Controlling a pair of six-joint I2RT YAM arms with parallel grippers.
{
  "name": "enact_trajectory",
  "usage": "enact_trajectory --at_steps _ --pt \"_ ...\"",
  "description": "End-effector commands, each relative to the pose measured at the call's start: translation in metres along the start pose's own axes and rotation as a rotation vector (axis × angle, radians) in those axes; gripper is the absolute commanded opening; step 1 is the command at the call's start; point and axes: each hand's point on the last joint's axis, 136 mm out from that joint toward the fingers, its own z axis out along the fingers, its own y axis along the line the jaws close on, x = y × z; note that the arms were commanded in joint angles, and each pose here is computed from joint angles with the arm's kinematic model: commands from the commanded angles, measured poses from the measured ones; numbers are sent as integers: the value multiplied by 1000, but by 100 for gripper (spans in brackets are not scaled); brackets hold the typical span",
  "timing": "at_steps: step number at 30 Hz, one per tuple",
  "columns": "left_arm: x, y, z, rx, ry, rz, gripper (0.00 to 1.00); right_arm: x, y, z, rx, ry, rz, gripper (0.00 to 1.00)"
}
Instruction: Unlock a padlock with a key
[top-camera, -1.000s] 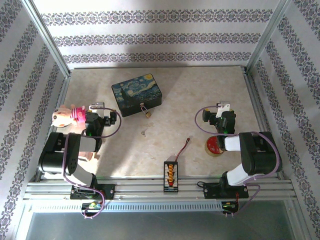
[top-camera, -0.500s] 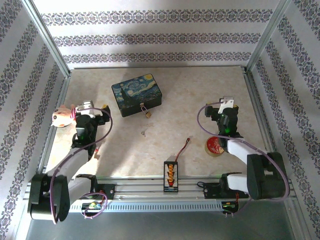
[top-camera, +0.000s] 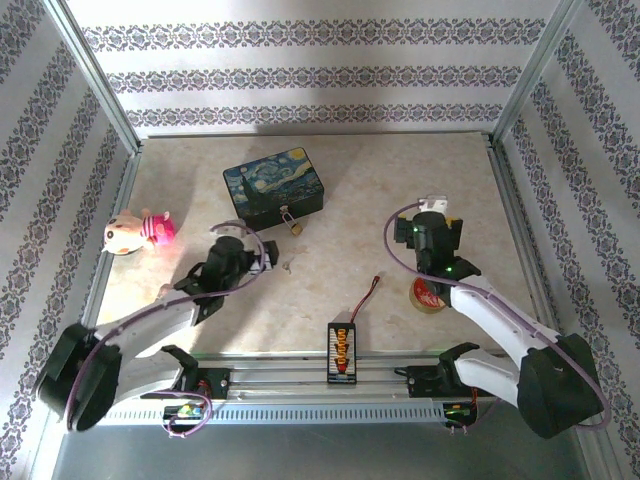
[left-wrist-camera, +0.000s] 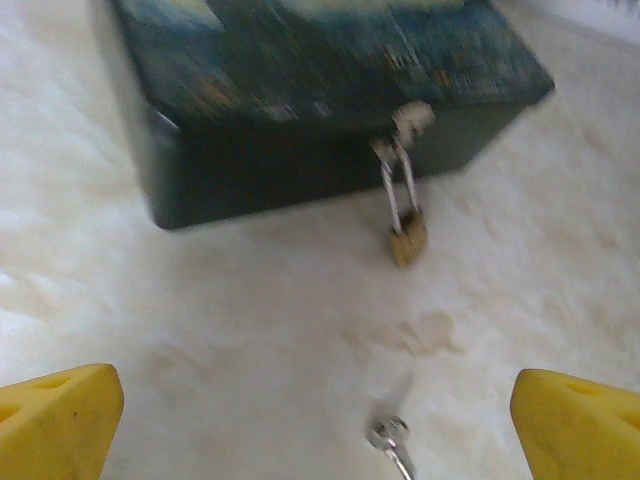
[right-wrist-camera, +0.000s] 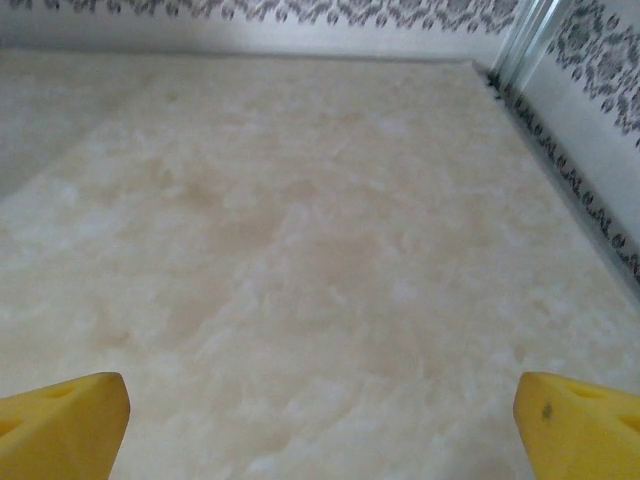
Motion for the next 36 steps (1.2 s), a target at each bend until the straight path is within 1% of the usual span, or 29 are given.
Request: enact_trajectory --at_steps 1,5,8,11,13,18,24,28,33,36 --pt "11 -24 16 14 54 -25 99 21 -12 -13 85 95 33 98" --pt "30 -45 34 44 115 -16 100 40 -12 -19 90 182 113 98" --pt "41 -57 42 68 152 -2 94 45 -8 -22 74 221 126 98" --pt "53 -61 48 67 191 -5 85 45 -8 -25 81 256 116 98" --pt "61 -60 50 54 213 -22 82 44 -7 -26 82 278 106 98" --pt "80 -54 56 19 264 -33 81 39 0 -26 72 313 87 98" --pt "88 -58 68 18 291 -13 78 39 6 -23 70 331 87 98" --pt "91 -69 77 58 310 16 77 40 9 -22 63 341 82 98" --pt "95 -99 89 179 357 70 76 44 14 -22 42 355 78 98" --pt "99 -113 95 238 386 74 75 48 18 -22 21 365 82 98"
